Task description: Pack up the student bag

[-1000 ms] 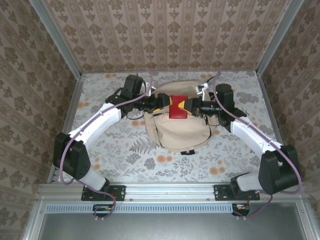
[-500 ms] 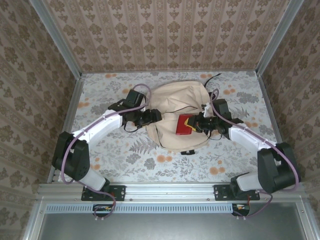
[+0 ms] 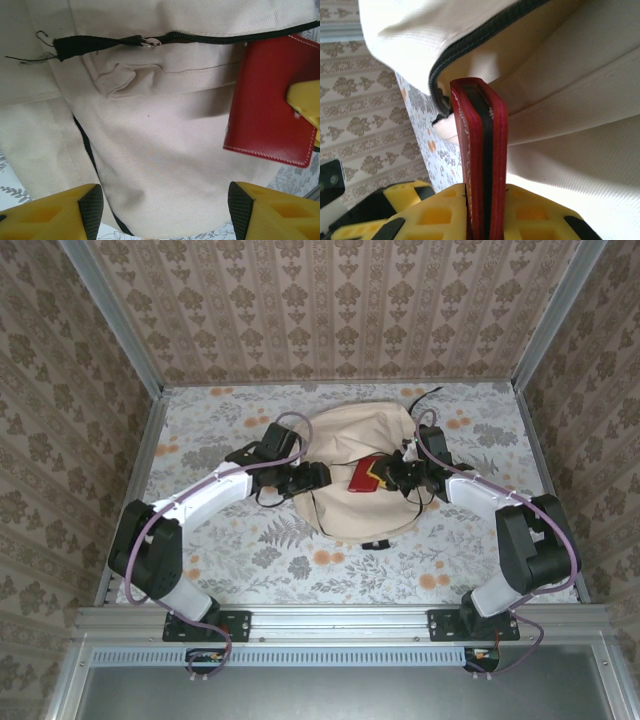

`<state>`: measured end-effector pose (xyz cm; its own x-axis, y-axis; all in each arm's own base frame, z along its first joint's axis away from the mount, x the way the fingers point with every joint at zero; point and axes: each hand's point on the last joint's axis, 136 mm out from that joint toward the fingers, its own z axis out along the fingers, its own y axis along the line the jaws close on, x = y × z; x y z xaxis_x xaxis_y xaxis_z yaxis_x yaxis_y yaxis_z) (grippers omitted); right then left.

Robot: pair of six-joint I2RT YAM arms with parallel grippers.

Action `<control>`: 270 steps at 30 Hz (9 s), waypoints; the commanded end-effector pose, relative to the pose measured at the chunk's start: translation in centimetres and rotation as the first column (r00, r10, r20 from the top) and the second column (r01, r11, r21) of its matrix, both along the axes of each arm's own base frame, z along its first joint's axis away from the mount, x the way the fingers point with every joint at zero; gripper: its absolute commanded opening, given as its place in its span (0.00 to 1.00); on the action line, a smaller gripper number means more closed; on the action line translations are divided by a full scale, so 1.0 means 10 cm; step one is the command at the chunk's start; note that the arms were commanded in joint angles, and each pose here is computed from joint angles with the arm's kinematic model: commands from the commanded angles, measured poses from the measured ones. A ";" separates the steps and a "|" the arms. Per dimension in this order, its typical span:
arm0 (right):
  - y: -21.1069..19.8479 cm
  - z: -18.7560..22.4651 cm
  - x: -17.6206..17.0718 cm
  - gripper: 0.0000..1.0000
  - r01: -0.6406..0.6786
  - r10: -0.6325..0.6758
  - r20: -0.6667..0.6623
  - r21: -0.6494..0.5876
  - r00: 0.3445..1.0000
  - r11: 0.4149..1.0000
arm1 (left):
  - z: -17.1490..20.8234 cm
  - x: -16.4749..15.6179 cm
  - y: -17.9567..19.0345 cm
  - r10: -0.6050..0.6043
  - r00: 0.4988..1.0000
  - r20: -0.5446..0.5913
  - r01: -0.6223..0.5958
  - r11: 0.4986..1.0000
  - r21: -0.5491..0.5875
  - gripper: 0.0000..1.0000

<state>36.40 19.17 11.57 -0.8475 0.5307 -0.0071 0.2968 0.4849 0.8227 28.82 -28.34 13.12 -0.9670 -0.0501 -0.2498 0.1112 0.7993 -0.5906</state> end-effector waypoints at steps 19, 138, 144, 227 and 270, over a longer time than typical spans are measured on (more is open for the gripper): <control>0.00 0.05 0.78 0.13 0.315 -0.321 0.045 0.103 0.946 0.943 | -0.32 -0.17 -0.60 -0.096 0.993 -0.068 0.097 0.995 0.006 0.44; 0.16 -0.11 0.57 0.03 0.199 -0.150 0.192 -0.273 0.970 0.941 | -0.79 -0.05 -0.29 -0.010 0.988 -0.152 0.007 1.000 -0.021 0.16; 0.28 -0.12 0.69 0.02 0.200 -0.130 0.243 -0.289 0.961 0.936 | -0.83 -0.08 -0.28 -0.023 0.987 -0.158 0.021 1.000 -0.017 0.15; 1.41 0.02 0.90 0.13 -0.140 0.828 -0.167 -0.984 0.535 -0.108 | -0.36 0.20 1.85 0.497 0.858 -0.129 -0.509 0.856 -0.088 1.00; 1.36 0.19 0.78 0.00 -0.082 0.817 -0.089 -0.995 0.570 -0.051 | -0.35 0.32 1.42 0.370 0.918 -0.140 -0.390 0.906 -0.166 0.97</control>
<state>43.92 32.33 8.54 -0.5297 -0.7898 -0.3093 -0.6110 0.6082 -0.5068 30.89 -12.95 8.48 -0.8713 -0.4857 -0.0699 -0.3106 0.6561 -0.6879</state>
